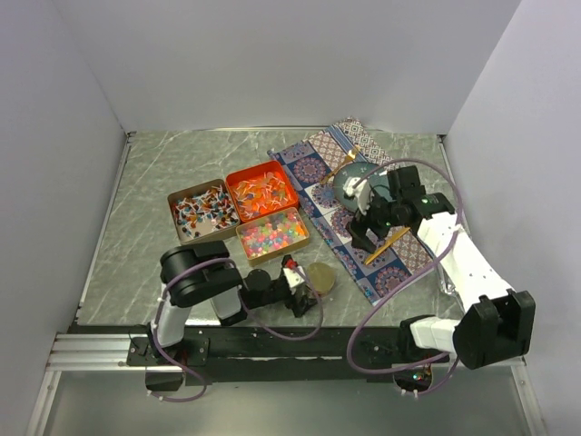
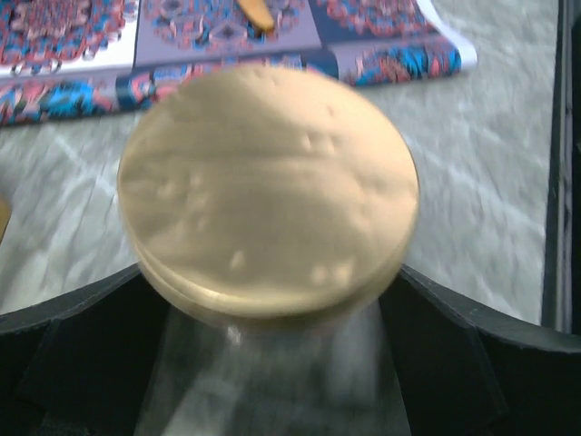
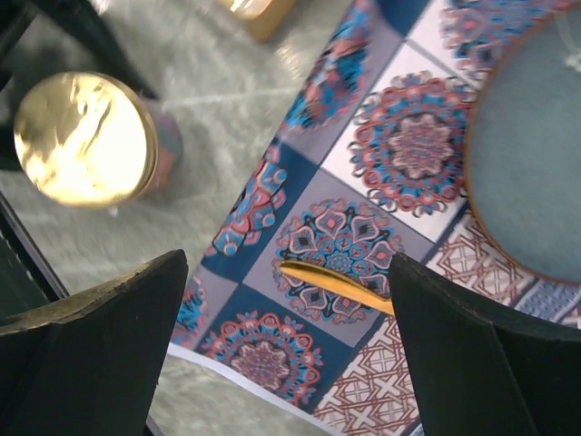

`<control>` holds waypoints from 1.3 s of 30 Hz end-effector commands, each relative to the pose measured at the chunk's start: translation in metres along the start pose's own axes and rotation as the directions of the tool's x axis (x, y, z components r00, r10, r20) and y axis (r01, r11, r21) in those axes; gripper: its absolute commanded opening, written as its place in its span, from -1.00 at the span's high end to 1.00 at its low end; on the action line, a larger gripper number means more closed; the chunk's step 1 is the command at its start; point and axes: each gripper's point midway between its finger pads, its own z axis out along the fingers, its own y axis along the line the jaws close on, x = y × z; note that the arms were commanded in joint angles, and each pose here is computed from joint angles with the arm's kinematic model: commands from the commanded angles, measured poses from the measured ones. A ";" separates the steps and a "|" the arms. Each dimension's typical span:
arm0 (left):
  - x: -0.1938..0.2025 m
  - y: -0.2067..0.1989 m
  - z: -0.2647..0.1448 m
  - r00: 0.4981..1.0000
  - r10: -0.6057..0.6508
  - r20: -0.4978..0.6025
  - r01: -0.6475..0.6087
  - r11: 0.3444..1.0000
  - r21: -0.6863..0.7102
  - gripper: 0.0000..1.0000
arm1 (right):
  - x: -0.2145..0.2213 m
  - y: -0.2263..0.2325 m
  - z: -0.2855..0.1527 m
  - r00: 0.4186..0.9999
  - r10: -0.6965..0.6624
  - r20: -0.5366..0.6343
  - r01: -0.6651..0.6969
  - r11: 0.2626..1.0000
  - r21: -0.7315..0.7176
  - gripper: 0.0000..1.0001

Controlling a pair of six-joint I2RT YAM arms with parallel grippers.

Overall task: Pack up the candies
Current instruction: Move the packing bottle to the center of the board.

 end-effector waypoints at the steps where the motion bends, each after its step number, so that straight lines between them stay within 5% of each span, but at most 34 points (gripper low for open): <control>1: -0.009 0.002 0.017 0.996 -0.026 0.089 0.031 0.998 -0.056 -0.94 | -0.001 0.024 0.022 0.974 -0.222 0.033 0.225 0.965 -0.135 -0.91; 4: -0.004 0.005 0.022 0.997 -0.030 0.073 0.036 0.997 -0.075 -0.98 | -0.009 0.044 0.040 0.956 -0.285 0.065 0.292 0.934 -0.205 -0.73; 10: 0.000 0.013 0.016 0.996 -0.061 0.059 0.066 0.993 -0.093 -0.72 | -0.015 0.076 0.064 0.931 -0.340 0.129 0.364 0.872 -0.328 -0.13; 17: -0.004 0.024 -0.002 0.995 -0.076 0.067 0.084 0.988 -0.128 -0.96 | -0.026 0.089 0.076 0.921 -0.344 0.184 0.389 0.841 -0.375 -0.09; 24: 0.020 0.025 0.000 0.992 -0.128 -0.024 0.123 0.982 -0.145 -0.96 | -0.035 0.123 0.081 0.912 -0.341 0.228 0.409 0.789 -0.458 -0.08; 30: 0.034 0.019 -0.002 0.973 -0.219 -0.074 0.207 0.968 -0.143 -0.32 | -0.034 0.133 0.101 0.925 -0.307 0.223 0.379 0.782 -0.495 0.36; 34: 0.043 0.017 -0.001 0.967 -0.232 -0.107 0.216 0.966 -0.143 -0.11 | -0.041 0.128 0.114 0.945 -0.279 0.171 0.327 0.804 -0.496 0.59; 39: 0.053 0.008 0.002 0.960 -0.231 -0.159 0.217 0.971 -0.099 0.56 | -0.021 0.129 0.114 0.940 -0.317 0.124 0.335 0.796 -0.504 0.80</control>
